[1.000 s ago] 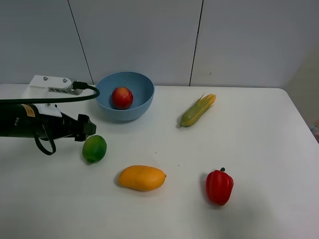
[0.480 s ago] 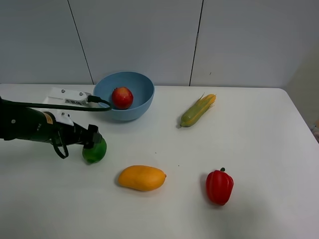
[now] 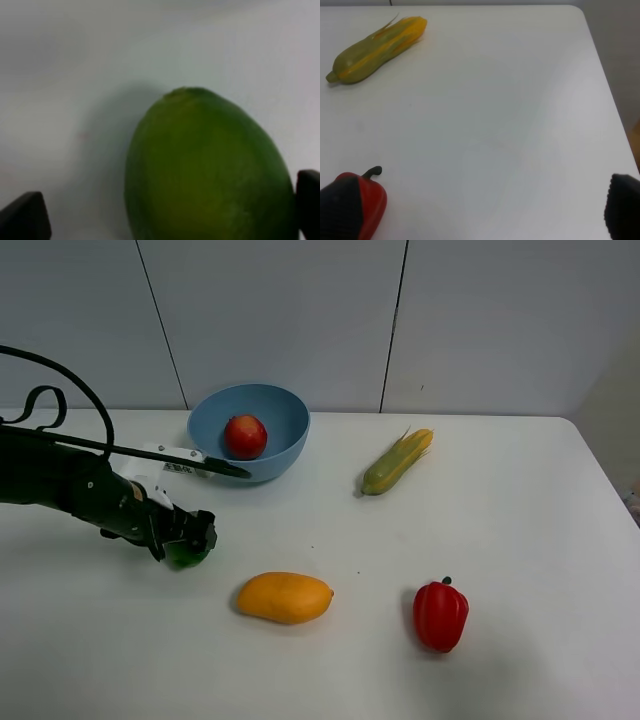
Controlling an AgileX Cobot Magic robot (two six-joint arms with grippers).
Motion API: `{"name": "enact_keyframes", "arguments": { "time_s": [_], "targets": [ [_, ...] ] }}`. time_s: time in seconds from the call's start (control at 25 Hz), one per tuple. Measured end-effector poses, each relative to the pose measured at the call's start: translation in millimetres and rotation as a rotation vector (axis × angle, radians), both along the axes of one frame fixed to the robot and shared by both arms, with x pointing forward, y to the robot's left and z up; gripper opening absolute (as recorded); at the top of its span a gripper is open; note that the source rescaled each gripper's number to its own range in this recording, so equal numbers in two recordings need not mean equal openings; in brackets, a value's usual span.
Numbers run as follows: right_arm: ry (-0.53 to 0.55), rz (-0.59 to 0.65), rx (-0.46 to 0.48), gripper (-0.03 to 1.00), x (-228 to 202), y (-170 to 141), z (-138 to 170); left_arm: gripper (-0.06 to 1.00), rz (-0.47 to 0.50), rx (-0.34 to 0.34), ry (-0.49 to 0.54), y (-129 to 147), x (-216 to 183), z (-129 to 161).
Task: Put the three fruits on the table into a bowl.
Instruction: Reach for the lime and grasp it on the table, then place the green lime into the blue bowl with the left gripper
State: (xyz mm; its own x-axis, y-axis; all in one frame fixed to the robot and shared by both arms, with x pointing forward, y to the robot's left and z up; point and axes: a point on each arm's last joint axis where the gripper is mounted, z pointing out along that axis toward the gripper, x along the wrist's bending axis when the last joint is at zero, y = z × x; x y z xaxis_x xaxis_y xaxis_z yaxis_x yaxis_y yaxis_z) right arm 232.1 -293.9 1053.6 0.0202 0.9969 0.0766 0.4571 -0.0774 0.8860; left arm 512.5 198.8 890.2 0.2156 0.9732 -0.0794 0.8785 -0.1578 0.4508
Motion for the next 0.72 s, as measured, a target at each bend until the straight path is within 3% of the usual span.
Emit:
{"name": "enact_keyframes", "arguments": {
  "time_s": [0.16,0.24,0.28,0.32,0.44,0.72],
  "targets": [
    [0.000,-0.001,0.001,0.89,0.0,0.0,0.0,1.00,0.000,0.006,0.014,-0.6,1.7,-6.7],
    [0.000,-0.001,0.001,0.89,0.0,0.0,0.0,0.91,0.000,0.002,0.004,-2.0,5.4,-5.1],
    [0.000,-0.001,0.001,0.89,0.0,0.0,0.0,0.81,0.000,0.000,-0.001,-2.5,6.9,-4.0],
    [0.000,-0.001,0.001,0.89,0.0,0.0,0.0,0.64,0.000,-0.001,-0.004,-3.2,8.6,-3.3],
    [0.000,-0.001,0.001,0.89,0.0,0.0,0.0,0.00,0.000,-0.002,-0.003,-4.1,10.8,-1.8],
    [0.000,-0.001,0.002,0.89,0.0,0.0,0.0,0.01,0.015,0.001,0.034,-4.0,9.7,-1.7]
  ]
}}
